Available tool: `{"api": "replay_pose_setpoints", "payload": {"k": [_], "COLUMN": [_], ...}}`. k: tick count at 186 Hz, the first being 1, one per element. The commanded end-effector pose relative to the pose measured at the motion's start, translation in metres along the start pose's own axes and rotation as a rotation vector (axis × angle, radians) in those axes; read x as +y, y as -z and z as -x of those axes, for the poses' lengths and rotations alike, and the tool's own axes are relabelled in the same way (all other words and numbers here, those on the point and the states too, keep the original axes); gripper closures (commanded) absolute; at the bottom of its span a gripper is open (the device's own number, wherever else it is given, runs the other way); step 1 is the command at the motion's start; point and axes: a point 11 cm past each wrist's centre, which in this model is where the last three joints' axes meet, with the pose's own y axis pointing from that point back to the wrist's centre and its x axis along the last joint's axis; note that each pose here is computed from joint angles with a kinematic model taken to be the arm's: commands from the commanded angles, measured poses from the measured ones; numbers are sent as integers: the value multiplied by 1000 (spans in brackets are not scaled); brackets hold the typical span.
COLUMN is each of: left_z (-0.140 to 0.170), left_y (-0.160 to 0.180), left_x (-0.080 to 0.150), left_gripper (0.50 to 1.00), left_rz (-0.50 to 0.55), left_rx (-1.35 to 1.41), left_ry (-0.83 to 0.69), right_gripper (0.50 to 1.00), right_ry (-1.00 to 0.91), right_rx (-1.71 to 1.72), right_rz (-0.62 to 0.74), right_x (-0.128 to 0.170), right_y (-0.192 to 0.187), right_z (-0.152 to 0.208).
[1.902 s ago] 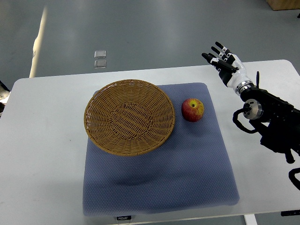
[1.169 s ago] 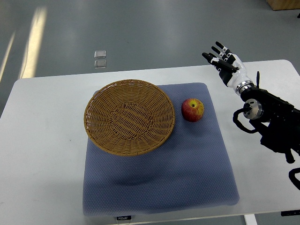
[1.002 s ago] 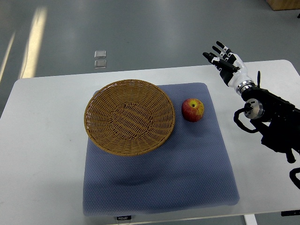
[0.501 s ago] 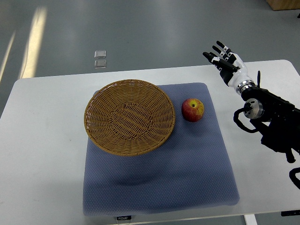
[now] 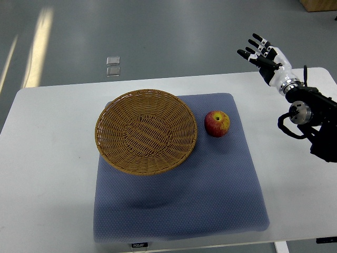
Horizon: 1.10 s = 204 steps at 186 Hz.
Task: Place red apple in basket with right hand
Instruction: 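Reach the right hand forward and down toward the red apple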
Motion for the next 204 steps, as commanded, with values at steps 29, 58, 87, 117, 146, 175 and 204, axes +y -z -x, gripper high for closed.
{"api": "replay_pose_setpoints", "payload": {"k": [29, 58, 87, 117, 146, 175, 204], "left_z": [0, 0, 0, 0, 0, 0, 0], "left_y": [-1, 0, 0, 0, 0, 0, 0], "left_x": [0, 0, 0, 0, 0, 0, 0], "left_gripper": [500, 500, 500, 500, 500, 500, 500], "left_rz": [2, 1, 0, 0, 0, 0, 0], "left_rx": [0, 1, 0, 0, 0, 0, 0], "left_ry": [0, -1, 1, 0, 0, 0, 0], "right_gripper": [579, 576, 579, 579, 576, 579, 579], "right_ry": [153, 358, 645, 847, 979, 1041, 1128], "right_rx": [276, 561, 896, 1119, 1258, 1391, 1601], "right_rz": [-81, -152, -199, -179, -107, -54, -19], "right_x": [0, 9, 26, 40, 46, 47, 51], "right_y": [44, 62, 81, 85, 74, 58, 19], "right_z": [10, 38, 72, 92, 103, 103, 99]}}
